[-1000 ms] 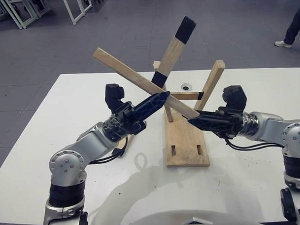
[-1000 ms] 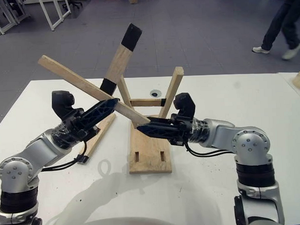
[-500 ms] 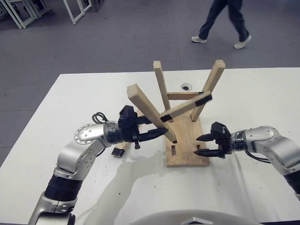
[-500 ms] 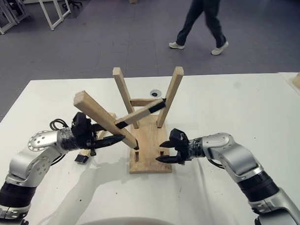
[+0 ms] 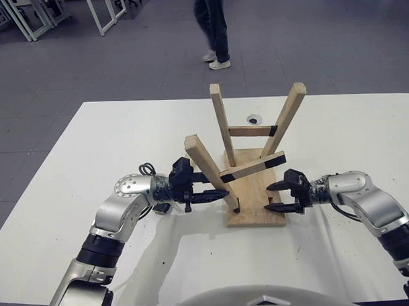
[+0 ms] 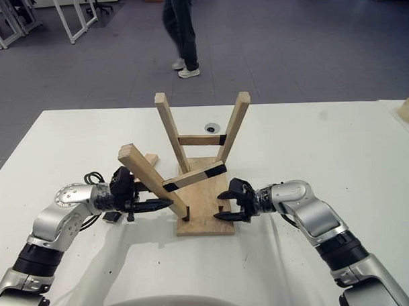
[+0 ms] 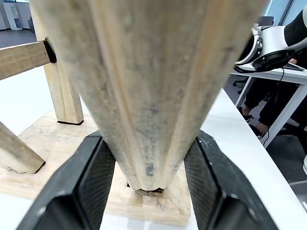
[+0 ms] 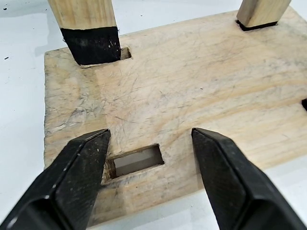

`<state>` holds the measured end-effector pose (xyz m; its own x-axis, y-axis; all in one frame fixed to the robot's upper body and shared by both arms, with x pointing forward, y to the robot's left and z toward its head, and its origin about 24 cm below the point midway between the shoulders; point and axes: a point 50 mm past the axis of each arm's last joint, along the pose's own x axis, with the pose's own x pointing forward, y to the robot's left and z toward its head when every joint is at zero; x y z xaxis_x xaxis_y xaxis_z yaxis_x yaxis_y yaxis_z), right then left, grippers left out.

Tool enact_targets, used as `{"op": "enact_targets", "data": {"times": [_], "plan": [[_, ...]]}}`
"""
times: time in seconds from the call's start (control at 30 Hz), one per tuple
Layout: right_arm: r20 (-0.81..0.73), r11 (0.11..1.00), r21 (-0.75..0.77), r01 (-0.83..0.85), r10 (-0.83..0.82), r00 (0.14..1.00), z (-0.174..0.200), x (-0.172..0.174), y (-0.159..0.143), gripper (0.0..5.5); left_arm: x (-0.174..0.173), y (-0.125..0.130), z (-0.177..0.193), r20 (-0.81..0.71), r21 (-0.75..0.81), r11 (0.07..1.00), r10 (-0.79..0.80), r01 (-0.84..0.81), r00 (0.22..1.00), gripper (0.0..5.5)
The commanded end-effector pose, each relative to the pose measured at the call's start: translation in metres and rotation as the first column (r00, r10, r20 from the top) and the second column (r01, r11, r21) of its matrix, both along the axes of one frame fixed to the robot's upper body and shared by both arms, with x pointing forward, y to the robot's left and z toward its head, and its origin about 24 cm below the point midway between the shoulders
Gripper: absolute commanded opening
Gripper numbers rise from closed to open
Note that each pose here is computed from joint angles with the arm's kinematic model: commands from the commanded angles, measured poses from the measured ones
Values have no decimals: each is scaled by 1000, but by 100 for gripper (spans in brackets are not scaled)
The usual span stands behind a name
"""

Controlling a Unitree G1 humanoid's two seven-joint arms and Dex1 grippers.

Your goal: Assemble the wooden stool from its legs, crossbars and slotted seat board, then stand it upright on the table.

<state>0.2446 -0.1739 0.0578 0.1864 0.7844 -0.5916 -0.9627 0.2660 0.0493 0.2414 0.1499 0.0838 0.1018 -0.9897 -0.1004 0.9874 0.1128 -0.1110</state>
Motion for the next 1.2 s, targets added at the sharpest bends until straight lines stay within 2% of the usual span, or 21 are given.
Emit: {"op": "enact_targets", "data": {"times": [0.03, 0.17, 0.27, 0.4, 0.53, 0.63, 0.73, 0.87, 1.07, 1.2], "plan": [[-90, 997, -77, 20, -27, 996, -21, -11, -8, 314, 2, 5, -18, -35, 118, 993, -2, 6, 999, 204], [-91, 997, -75, 25, -32, 995, -22, -14, -8, 314, 8, 3, -21, -9, 184, 983, 11, -9, 1000, 204], [-93, 997, -71, 32, -39, 995, -24, -16, -9, 314, -1, -1, -27, -41, 261, 964, -46, 55, 998, 204], [-51, 997, 19, 80, -79, 996, -12, -16, -9, 314, -11, 4, -31, -19, 391, 918, -60, 63, 998, 204], [9, 980, 139, 140, -143, 990, 20, -17, -25, 314, -17, 4, -36, -16, 456, 890, -29, 33, 999, 204], [-3, 956, 202, 213, -217, 976, 36, -20, -41, 314, -19, 4, -38, -4, 519, 854, -30, 28, 1000, 204], [-7, 921, 224, 318, -325, 946, 37, -14, -51, 314, -23, 2, -45, -34, 577, 814, -58, 67, 998, 204], [-19, 903, 230, 363, -368, 929, 33, -14, -50, 314, -19, 0, -57, -76, 642, 757, -90, 118, 993, 204], [-36, 906, 233, 353, -354, 934, 28, -18, -41, 314, -34, 5, -83, -52, 696, 712, -78, 92, 996, 204], [-41, 903, 234, 360, -361, 932, 27, -18, -41, 314, -24, 2, -65, 26, 653, 757, -62, 30, 998, 204]]}}
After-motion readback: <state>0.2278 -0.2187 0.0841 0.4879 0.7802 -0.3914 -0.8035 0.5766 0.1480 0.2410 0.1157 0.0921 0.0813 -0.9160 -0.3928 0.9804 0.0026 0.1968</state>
